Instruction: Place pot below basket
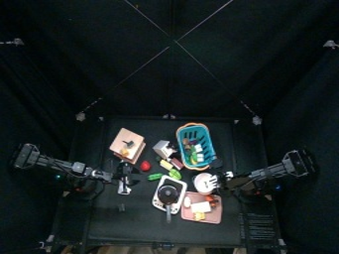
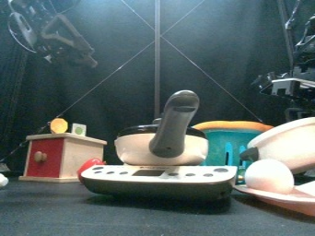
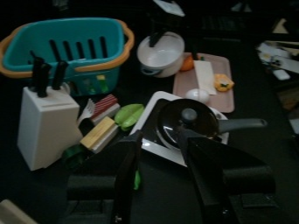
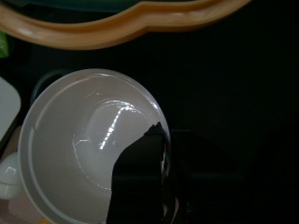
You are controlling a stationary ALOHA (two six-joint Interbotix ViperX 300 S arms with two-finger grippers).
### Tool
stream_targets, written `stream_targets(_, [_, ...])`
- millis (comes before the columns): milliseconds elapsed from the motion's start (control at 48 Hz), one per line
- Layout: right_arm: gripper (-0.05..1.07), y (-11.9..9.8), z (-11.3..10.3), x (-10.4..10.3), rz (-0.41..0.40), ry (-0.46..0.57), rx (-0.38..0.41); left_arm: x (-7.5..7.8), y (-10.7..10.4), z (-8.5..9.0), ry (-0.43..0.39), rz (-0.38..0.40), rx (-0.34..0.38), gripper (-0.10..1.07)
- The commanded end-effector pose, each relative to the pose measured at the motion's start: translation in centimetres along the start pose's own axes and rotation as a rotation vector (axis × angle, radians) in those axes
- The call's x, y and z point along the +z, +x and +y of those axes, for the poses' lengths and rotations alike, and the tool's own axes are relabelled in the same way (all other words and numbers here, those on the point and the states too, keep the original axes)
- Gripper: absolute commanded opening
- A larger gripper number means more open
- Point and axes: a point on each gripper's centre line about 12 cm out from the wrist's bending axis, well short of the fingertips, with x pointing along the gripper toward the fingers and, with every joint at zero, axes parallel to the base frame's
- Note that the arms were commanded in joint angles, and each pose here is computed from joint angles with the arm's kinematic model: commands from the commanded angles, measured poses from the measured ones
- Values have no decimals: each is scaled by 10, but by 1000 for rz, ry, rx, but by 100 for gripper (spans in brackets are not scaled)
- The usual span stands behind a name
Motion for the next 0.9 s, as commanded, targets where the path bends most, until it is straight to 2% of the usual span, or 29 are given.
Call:
stream_targets(0, [33, -3, -2, 2, -34, 51, 22, 0, -7, 0, 7, -22, -22, 78])
stream_targets(83, [33, -1, -4, -2, -63, 91, 34, -7, -10, 2, 15, -18, -22, 78])
stream_targets(354, [33, 1, 0, -9, -154, 162, 98, -5, -26, 8, 6, -74, -13, 78])
stream_targets(604, [34, 11, 0, -19, -156, 166, 26, -27, -26, 20, -14, -27, 46, 78])
stream_targets(729, [41, 15, 0, -20, -165, 160, -6, -32, -26, 26, -55, -12, 75, 78])
stream_targets(875, [55, 15, -1, -18, -177, 165, -20, -33, -26, 28, -75, -8, 89, 78])
